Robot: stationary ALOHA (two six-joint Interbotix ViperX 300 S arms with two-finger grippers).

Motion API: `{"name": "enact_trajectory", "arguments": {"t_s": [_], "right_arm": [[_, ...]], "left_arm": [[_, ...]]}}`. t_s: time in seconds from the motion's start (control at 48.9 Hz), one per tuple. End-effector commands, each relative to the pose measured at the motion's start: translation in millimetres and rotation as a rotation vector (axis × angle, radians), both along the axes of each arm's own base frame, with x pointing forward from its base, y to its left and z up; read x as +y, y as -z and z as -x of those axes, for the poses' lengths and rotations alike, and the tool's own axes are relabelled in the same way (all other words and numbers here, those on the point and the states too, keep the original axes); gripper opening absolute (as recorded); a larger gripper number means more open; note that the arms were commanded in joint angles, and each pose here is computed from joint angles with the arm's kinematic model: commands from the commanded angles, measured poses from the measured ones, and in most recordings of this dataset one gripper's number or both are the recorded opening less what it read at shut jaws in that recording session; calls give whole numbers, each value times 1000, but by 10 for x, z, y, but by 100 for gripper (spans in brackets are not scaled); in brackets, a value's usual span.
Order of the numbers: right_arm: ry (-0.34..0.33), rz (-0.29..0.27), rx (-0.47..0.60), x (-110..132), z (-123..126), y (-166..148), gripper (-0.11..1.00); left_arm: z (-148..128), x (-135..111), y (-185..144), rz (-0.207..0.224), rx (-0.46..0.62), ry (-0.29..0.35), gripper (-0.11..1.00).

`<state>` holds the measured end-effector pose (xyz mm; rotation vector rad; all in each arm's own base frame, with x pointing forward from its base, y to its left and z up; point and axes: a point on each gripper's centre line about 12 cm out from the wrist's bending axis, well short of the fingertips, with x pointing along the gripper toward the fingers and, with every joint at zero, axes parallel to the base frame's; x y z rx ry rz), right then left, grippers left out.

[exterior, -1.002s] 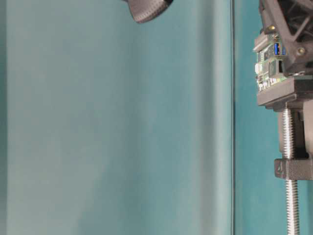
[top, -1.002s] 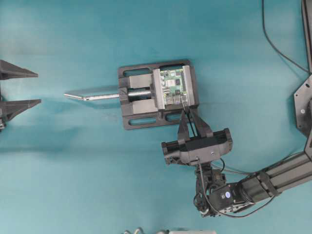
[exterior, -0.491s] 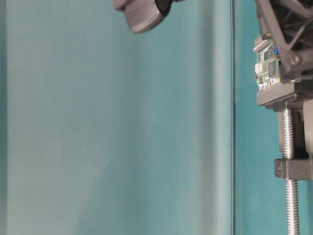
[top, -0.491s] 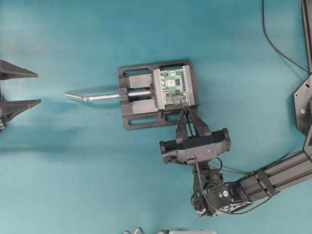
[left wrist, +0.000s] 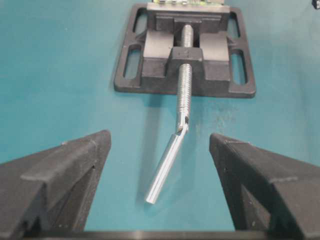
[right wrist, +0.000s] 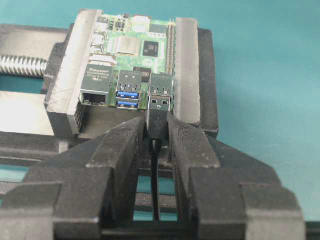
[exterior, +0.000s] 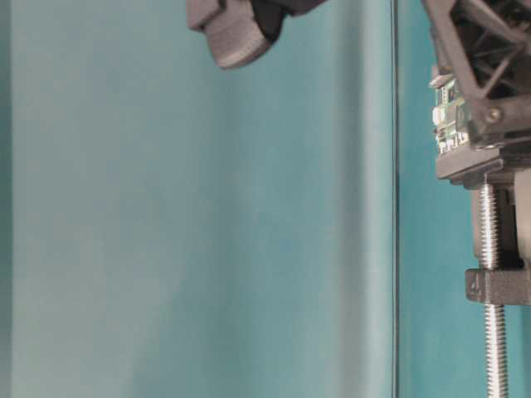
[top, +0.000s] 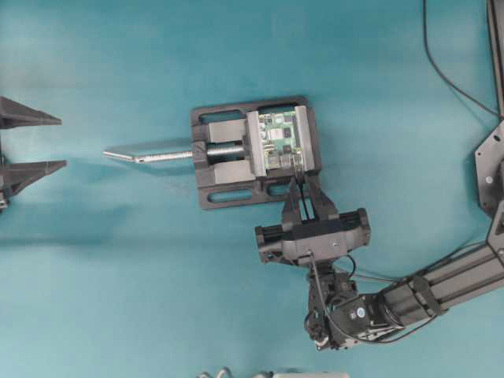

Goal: Insert the USB into the fixed PCB.
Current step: 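Align the USB plug with the board's upper-right USB port, then push the USB plug forward into the port with the right gripper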

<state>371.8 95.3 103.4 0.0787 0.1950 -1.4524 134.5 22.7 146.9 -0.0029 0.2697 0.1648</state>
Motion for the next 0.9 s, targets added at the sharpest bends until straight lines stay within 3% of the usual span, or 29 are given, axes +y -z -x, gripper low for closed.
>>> {"name": "enact_trajectory", "arguments": {"t_s": [0.0,0.879], "right_arm": [[30,2,-15,-120,-50,-55,21],[37,-5,-10,-195,-103,-197,21]], "left_arm": [[-24,6,-41,-5,-9,-1,96],[-23,6,-39,-4,-7,-1,96]]}}
